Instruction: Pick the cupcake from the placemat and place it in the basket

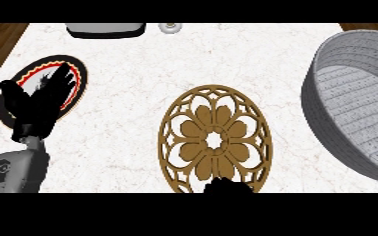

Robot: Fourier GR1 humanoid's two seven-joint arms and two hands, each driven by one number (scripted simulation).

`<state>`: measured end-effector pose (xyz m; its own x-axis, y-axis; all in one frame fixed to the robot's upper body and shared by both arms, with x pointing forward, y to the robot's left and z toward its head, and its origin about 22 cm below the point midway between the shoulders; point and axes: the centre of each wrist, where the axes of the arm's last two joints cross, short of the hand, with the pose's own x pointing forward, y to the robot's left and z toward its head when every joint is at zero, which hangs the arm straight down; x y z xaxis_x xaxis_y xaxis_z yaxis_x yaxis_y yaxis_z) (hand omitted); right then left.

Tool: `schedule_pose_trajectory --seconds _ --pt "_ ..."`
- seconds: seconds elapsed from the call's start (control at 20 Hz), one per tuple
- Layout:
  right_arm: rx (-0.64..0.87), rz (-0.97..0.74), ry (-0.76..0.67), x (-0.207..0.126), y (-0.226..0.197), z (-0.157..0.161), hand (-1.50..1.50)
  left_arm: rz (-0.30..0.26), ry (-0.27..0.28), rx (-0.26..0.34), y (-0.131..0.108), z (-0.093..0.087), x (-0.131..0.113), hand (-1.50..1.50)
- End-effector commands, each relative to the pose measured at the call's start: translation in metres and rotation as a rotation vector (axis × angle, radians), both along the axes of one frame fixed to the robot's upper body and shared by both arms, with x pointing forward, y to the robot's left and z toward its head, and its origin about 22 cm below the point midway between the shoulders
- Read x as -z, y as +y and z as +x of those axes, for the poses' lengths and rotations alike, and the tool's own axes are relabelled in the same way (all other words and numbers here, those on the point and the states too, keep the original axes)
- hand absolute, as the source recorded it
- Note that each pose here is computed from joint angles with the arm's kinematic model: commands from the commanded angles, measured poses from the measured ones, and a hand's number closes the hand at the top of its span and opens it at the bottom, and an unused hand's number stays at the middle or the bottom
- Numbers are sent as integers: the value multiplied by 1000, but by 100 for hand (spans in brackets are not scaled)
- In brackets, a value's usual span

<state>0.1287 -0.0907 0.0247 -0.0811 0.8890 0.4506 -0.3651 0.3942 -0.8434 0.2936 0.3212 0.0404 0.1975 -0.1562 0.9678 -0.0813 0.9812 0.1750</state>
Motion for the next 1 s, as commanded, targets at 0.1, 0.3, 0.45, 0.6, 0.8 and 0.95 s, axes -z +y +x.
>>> schedule_pose_trajectory --seconds 0.1,0.3,0.45,0.6,0.8,0.95 --pt "-131 -16 39 6 -44 -89 150 18 -20 2 1 1 1 0" --pt "-55 229 12 -16 -32 -114 150 8 -11 -5 5 -11 3 0" --pt "-59 421 -122 -47 -29 -112 150 -24 -3 1 -4 -5 -5 0" --pt "-93 539 -246 -65 -26 -112 150 14 -8 -8 -1 -2 -3 0" --pt "2 516 -352 -73 -32 -105 150 1 1 -18 14 -9 -1 0" --pt "52 524 -386 -86 -35 -96 150 12 -2 -8 4 -12 6 0"
